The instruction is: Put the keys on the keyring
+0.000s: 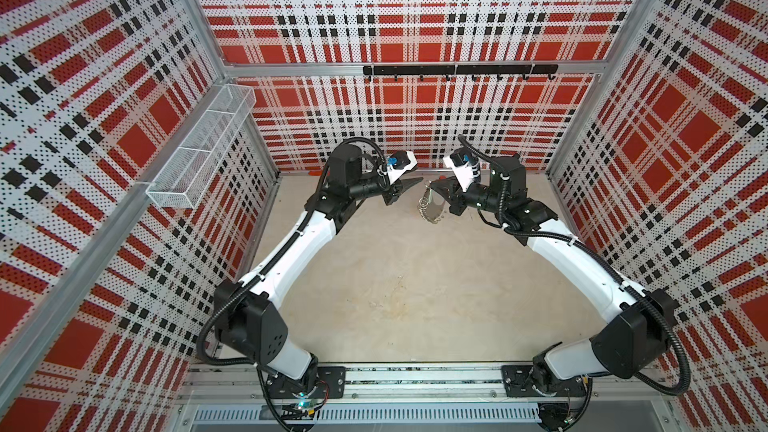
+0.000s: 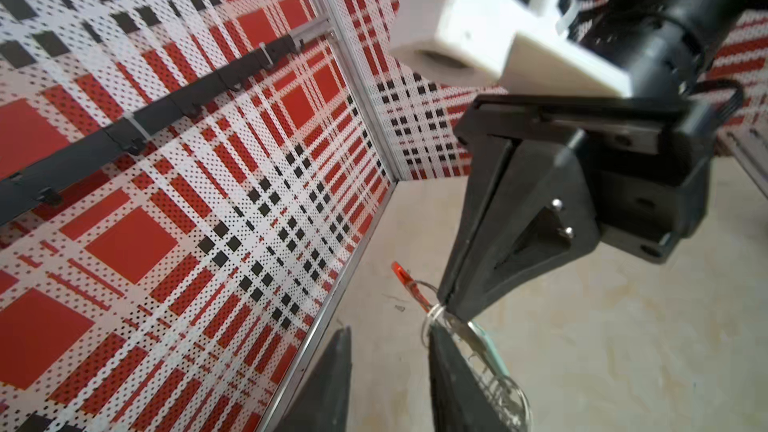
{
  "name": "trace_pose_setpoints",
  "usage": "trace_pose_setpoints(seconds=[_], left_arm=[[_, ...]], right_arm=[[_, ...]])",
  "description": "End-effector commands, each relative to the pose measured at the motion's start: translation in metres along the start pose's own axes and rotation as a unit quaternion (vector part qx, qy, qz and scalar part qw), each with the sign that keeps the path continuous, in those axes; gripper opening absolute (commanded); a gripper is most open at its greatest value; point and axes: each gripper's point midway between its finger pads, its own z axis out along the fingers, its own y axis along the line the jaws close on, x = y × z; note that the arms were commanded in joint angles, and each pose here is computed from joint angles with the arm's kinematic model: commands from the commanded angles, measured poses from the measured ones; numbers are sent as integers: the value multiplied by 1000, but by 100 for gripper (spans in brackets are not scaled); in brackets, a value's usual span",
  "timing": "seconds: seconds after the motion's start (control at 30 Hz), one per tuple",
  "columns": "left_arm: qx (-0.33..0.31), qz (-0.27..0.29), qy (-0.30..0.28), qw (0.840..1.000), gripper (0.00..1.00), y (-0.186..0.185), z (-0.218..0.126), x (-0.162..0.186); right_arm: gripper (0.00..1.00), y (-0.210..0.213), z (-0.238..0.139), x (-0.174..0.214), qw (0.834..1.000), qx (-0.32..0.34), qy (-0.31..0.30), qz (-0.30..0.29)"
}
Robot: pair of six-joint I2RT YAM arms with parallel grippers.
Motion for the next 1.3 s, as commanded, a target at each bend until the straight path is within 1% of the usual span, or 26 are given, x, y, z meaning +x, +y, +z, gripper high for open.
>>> trace_pose_setpoints(seconds=[0.0, 0.13, 0.27, 0.57, 0.7, 0.97, 1.13, 1.27], left_arm=[[93, -10, 69, 993, 35, -31, 5, 41], [122, -13, 85, 989, 35, -33, 11, 47], [132, -11, 79, 988, 35, -33, 12, 44], [143, -20, 70, 987, 27, -32, 16, 46], [145, -15, 67, 987, 24, -33, 15, 45], [140, -13, 61, 988, 16, -30, 11, 37], [136, -8, 61, 989, 18, -29, 8, 34], [129, -6, 65, 989, 26, -26, 8, 34]], right_arm=[[0, 3, -4, -13, 997, 15, -26, -78], [0, 7, -5, -10, 995, 17, -34, -97], [0, 9, -3, -6, 994, 12, -32, -100], [0, 15, 3, -14, 993, -1, -33, -111], [0, 19, 7, -15, 993, -6, -30, -115], [0, 21, 10, -16, 993, -7, -27, -116], [0, 23, 8, -13, 993, -7, -19, -115], [0, 24, 2, -13, 993, -2, -16, -115]])
